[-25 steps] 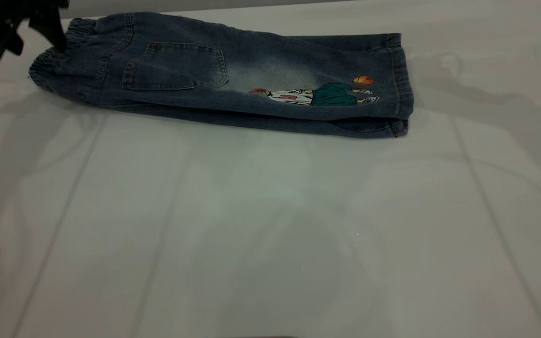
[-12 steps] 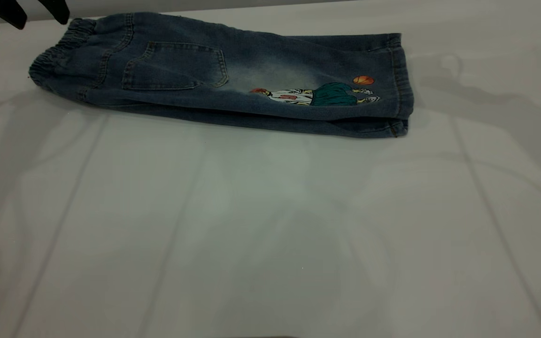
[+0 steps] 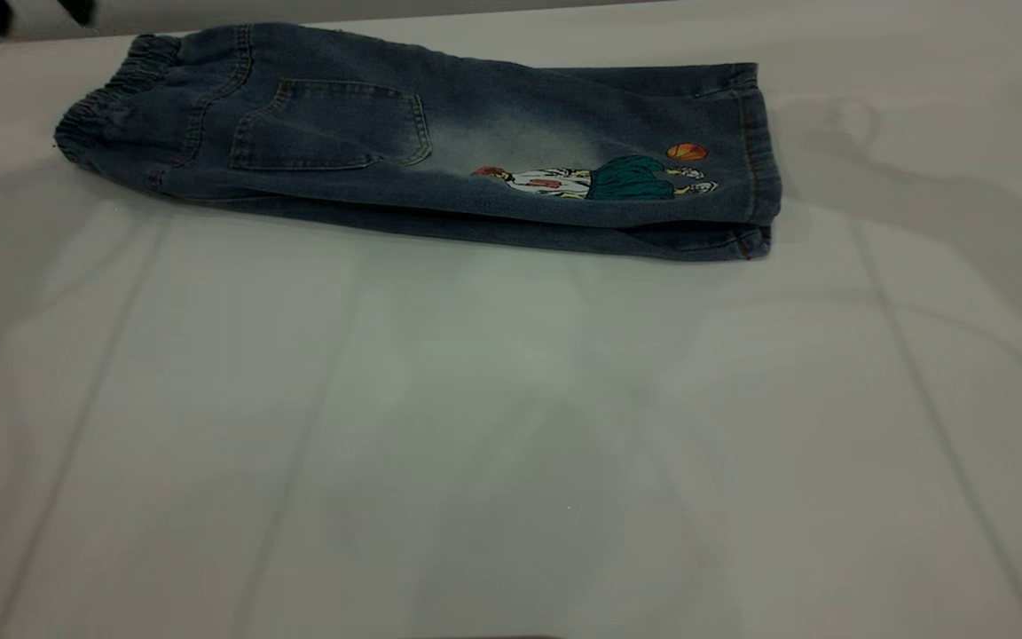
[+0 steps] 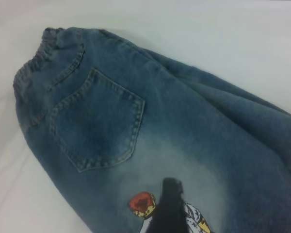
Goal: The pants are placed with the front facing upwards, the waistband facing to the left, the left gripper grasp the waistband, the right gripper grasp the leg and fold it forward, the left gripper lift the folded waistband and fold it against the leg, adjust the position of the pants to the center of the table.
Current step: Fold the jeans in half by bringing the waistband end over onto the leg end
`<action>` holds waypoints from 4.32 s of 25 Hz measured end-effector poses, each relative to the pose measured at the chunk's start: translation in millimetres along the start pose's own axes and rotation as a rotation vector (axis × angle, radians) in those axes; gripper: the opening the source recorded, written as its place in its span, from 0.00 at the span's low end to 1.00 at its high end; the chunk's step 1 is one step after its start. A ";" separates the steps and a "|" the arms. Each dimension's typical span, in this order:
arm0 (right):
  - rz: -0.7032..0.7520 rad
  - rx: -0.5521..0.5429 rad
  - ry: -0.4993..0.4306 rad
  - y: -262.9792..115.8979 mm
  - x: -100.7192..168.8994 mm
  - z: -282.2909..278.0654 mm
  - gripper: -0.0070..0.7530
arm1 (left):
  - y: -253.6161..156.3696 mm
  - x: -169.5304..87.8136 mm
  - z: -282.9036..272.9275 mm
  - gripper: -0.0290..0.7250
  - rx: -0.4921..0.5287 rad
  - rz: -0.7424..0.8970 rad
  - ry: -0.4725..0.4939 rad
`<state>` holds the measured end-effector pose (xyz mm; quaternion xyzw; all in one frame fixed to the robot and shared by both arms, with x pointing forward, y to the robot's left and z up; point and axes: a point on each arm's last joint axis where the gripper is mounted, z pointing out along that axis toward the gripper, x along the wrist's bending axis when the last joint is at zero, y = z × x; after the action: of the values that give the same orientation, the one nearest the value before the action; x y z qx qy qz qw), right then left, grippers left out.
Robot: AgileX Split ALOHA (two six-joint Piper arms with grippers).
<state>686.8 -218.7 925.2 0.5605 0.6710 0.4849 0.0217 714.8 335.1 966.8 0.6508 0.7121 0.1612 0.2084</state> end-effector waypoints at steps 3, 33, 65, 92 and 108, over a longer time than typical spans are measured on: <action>0.008 0.012 -0.006 -0.6 -0.4 0.0 0.72 | 3.5 21.7 5.2 0.68 -0.004 -0.036 0.023; -0.152 0.218 -0.043 -2.5 21.8 10.0 0.72 | -26.8 11.6 122.8 0.59 -0.101 -0.106 -0.086; -0.308 0.243 -0.033 -97.2 99.5 146.5 0.66 | 28.1 -80.0 -54.9 0.13 -0.228 0.231 -0.278; -0.122 0.293 -0.079 29.8 44.1 -16.8 0.66 | -9.8 -210.4 -64.5 0.13 -0.210 0.459 -0.443; -0.116 0.194 -0.120 55.6 41.8 -54.8 0.66 | -94.8 -323.8 33.9 0.14 -0.291 0.638 -0.461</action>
<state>680.5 -226.2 1013.3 0.5482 0.7435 0.3813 0.0354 672.0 2.2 918.3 0.8214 0.3793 0.1667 0.3919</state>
